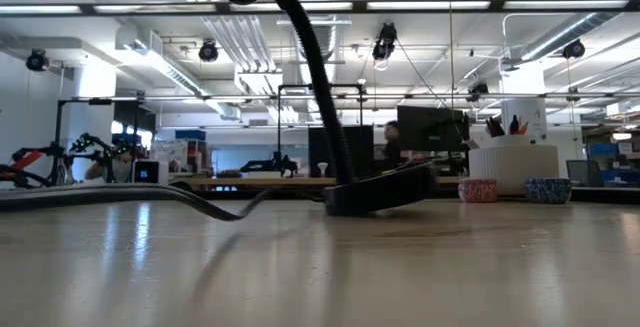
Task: Screw lightbulb
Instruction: Insert the lightbulb into the lamp
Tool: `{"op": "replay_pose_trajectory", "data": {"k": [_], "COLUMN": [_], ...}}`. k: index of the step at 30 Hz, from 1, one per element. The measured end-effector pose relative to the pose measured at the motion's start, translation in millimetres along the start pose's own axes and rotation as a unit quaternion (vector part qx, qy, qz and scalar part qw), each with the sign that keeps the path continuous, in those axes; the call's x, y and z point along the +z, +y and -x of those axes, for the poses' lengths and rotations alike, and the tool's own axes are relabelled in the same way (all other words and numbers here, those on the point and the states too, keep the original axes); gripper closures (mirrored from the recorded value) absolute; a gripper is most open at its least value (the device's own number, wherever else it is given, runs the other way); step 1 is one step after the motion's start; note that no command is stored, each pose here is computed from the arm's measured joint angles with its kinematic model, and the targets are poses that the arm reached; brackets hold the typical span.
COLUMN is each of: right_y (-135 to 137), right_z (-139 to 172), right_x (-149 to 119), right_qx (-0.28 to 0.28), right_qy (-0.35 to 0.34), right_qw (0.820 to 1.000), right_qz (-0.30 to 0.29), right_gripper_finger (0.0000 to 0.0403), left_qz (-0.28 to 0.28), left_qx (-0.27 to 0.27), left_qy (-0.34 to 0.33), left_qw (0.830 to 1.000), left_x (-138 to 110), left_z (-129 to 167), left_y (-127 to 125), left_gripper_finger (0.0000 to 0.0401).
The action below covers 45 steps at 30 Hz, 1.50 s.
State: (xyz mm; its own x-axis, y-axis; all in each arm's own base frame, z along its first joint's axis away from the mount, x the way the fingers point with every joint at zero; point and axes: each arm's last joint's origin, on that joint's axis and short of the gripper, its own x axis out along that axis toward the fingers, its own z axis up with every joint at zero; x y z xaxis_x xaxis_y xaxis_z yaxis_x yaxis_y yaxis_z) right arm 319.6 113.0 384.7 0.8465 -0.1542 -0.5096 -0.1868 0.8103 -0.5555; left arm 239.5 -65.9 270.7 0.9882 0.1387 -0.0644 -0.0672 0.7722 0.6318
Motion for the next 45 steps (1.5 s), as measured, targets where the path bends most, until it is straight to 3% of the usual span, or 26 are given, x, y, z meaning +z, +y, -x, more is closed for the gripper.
{"op": "replay_pose_trajectory", "data": {"k": [3,8,14,19,24,29,36,40,45], "right_y": [3,11,17,18,10,0,-6,-3,2], "right_z": [-6,-27,-43,-50,-54,-49,-36,-38,-42], "right_x": [-1,-3,-6,-9,-12,-13,-14,-18,-23], "right_qx": [-0.020,-0.031,-0.088,-0.117,-0.138,-0.153,-0.170,-0.162,-0.152], "right_qy": [0.017,0.047,0.098,0.126,0.123,0.100,0.069,0.069,0.073], "right_qw": [0.997,0.989,0.979,0.970,0.978,0.982,0.954,0.940,0.933], "right_qz": [0.070,0.134,0.158,0.174,0.093,-0.043,-0.239,-0.294,-0.318], "right_gripper_finger": [0.0117,0.0113,0.0124,0.0127,0.0120,0.0126,0.0118,0.0108,0.0101], "left_qz": [-0.013,-0.046,-0.040,-0.043,-0.045,-0.034,-0.034,-0.034,-0.034], "left_qx": [-0.010,-0.035,-0.068,-0.076,-0.087,-0.086,-0.086,-0.086,-0.086], "left_qy": [-0.002,-0.010,-0.036,-0.037,-0.025,-0.021,-0.017,-0.016,-0.016], "left_qw": [1.000,0.998,0.996,0.995,0.995,0.995,0.996,0.996,0.996], "left_x": [-4,-19,-40,-40,-36,-35,-36,-36,-36], "left_z": [2,-2,-6,-7,-9,-9,-9,-9,-9], "left_y": [10,33,60,67,71,71,71,71,71], "left_gripper_finger": [0.0146,0.0147,0.0147,0.0147,0.0147,0.0147,0.0147,0.0147,0.0147]}}
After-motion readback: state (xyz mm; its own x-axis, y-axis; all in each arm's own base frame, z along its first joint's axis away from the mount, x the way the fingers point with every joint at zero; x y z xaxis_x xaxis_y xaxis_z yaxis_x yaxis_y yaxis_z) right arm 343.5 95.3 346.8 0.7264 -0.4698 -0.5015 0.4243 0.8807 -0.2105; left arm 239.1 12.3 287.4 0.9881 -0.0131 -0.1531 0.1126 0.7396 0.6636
